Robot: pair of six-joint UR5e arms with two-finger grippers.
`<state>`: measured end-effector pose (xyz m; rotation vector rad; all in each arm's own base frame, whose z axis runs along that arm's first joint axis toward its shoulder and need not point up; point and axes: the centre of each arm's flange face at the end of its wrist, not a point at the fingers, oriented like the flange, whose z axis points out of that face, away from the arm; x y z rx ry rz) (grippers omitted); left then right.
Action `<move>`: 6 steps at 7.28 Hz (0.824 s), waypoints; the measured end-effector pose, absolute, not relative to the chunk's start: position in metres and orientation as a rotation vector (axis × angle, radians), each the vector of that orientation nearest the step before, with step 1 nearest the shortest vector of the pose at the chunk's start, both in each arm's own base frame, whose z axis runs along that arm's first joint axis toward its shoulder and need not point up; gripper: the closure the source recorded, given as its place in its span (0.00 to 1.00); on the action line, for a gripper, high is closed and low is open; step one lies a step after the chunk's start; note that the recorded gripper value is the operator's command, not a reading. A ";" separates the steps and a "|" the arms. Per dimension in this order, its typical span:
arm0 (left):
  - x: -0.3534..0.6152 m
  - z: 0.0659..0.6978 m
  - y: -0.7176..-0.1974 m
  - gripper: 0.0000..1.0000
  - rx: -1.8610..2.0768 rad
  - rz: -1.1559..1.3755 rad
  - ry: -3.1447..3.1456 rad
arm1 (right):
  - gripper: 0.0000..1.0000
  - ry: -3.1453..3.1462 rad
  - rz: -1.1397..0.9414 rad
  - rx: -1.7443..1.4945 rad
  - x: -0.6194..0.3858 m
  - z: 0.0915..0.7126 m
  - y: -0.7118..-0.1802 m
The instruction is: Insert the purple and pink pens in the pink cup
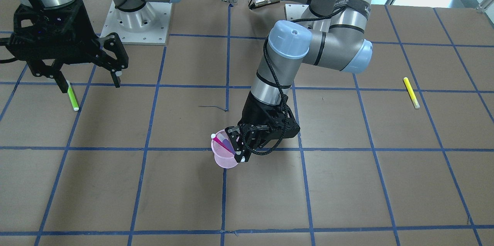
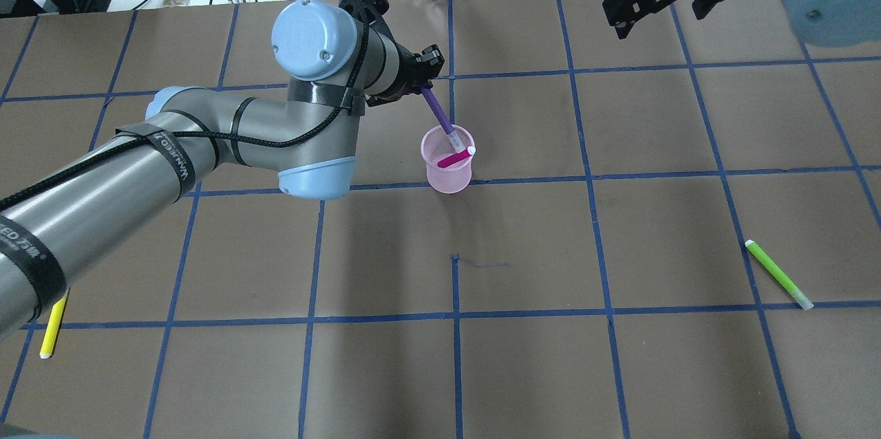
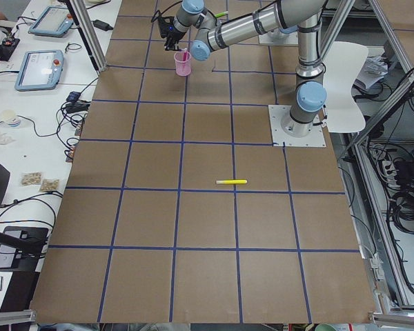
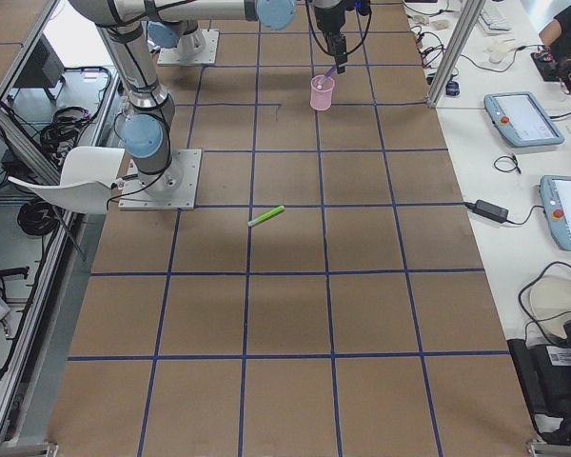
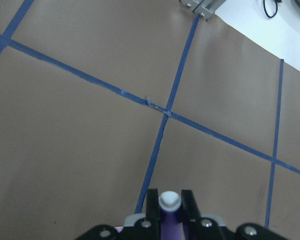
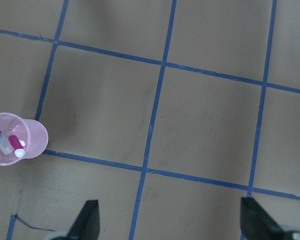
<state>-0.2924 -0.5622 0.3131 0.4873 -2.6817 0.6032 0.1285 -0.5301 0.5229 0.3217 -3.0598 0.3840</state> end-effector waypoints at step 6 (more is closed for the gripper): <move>-0.289 0.316 -0.559 1.00 0.418 0.730 -2.799 | 0.00 -3.062 0.399 0.338 0.134 0.527 -0.528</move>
